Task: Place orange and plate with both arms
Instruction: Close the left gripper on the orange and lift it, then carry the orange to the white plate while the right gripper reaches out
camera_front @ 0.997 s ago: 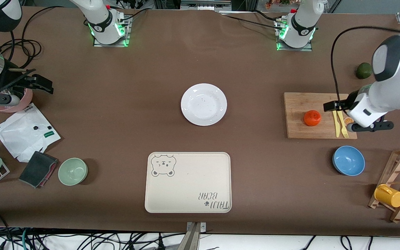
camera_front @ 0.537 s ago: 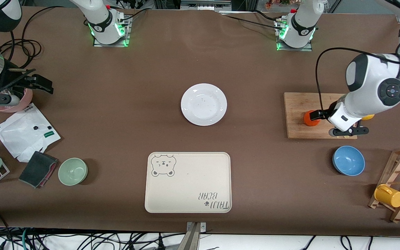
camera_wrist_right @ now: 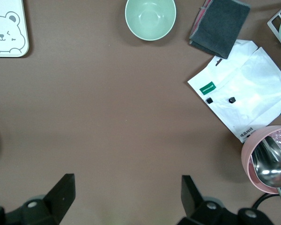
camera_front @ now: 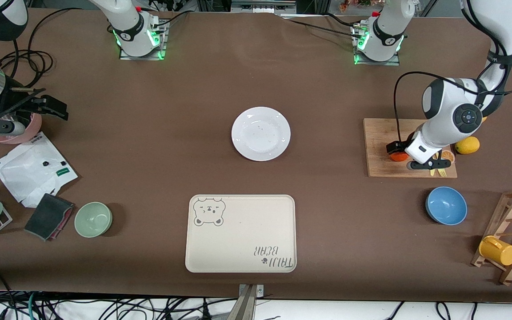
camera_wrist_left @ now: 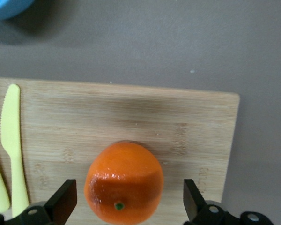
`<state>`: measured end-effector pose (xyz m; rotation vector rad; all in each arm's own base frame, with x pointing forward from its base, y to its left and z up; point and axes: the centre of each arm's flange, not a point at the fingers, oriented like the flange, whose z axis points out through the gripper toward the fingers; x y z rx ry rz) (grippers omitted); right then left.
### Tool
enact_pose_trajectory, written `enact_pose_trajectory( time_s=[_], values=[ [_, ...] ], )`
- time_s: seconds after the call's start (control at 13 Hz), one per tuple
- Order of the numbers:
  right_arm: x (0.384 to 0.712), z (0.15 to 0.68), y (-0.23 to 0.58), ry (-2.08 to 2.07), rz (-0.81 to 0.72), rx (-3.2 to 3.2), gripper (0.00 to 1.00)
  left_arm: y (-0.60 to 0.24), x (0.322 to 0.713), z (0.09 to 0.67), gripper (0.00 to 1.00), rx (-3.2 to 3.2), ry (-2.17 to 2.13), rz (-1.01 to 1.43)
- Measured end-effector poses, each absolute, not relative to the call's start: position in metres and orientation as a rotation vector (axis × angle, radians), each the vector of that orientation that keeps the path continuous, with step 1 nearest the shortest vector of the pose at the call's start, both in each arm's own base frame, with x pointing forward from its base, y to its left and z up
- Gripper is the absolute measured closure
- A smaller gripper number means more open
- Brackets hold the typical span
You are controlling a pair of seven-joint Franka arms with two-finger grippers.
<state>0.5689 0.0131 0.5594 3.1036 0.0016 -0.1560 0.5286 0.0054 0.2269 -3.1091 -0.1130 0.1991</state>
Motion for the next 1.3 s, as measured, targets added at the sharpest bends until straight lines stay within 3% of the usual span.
enact_pose_trajectory(
  time_s=[0.46,0.61,1.0,1.3],
  values=[
    [0.569,0.559,0.013,0.002,-0.156,3.104,0.0,0.006,0.522,0.2,0.0,-3.111,-0.102,0.257],
    [0.569,0.559,0.013,0.002,-0.156,3.104,0.0,0.005,0.52,0.197,0.21,-3.11,-0.101,0.27],
    [0.569,0.559,0.013,0.002,-0.156,3.104,0.0,-0.003,0.532,0.209,0.22,-3.112,-0.089,0.259],
    [0.569,0.559,0.013,0.002,-0.157,3.104,0.0,-0.082,0.561,0.261,0.22,-3.07,-0.178,0.353]
  ],
)
